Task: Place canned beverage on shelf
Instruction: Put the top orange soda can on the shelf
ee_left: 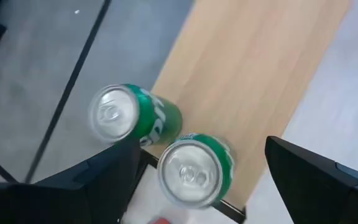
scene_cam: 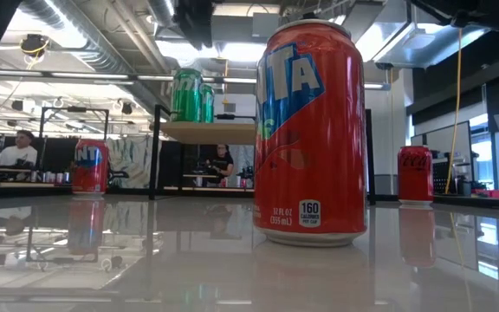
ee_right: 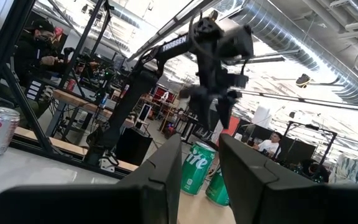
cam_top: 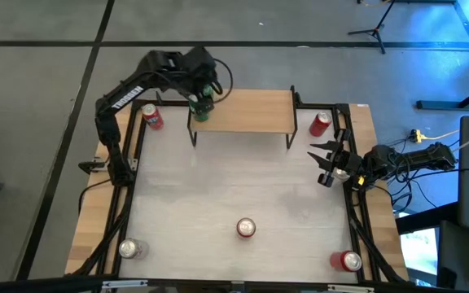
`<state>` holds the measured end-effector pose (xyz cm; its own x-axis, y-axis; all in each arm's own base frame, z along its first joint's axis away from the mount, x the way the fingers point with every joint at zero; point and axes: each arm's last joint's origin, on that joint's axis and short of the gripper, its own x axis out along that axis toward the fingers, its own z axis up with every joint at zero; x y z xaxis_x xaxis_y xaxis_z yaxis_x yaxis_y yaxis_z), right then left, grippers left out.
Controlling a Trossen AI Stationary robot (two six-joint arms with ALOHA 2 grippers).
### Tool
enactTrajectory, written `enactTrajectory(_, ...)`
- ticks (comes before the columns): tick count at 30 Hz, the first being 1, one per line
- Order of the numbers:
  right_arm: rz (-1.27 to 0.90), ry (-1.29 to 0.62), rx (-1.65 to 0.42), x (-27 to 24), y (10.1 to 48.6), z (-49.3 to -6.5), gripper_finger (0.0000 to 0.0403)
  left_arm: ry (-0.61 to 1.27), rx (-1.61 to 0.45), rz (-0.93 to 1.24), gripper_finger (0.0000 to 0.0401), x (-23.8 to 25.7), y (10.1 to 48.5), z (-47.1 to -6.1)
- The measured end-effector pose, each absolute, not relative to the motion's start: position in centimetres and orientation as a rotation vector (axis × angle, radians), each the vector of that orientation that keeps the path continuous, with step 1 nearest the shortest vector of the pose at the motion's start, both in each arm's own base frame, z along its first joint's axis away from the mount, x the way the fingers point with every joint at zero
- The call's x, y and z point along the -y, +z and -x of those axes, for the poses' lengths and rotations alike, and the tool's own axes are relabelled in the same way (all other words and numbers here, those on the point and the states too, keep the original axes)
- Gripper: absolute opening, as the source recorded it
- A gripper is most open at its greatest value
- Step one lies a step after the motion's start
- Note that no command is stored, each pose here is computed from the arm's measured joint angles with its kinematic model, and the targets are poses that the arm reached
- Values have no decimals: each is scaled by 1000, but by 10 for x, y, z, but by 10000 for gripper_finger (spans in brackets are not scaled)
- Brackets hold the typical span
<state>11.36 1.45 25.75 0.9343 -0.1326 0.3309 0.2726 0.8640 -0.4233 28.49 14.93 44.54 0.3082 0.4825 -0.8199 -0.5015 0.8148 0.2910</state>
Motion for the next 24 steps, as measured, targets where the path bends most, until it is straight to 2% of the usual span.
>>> enactTrajectory(6,486,-213,290,-15,257,-114,105,753,-1021,114,337,-140,464,-257)
enactTrajectory(14,488,-211,285,-15,256,-114,105,996,-949,154,337,-137,474,-215)
enactTrajectory(24,488,-211,285,-15,256,-114,105,1158,-1099,314,337,-154,429,-177)
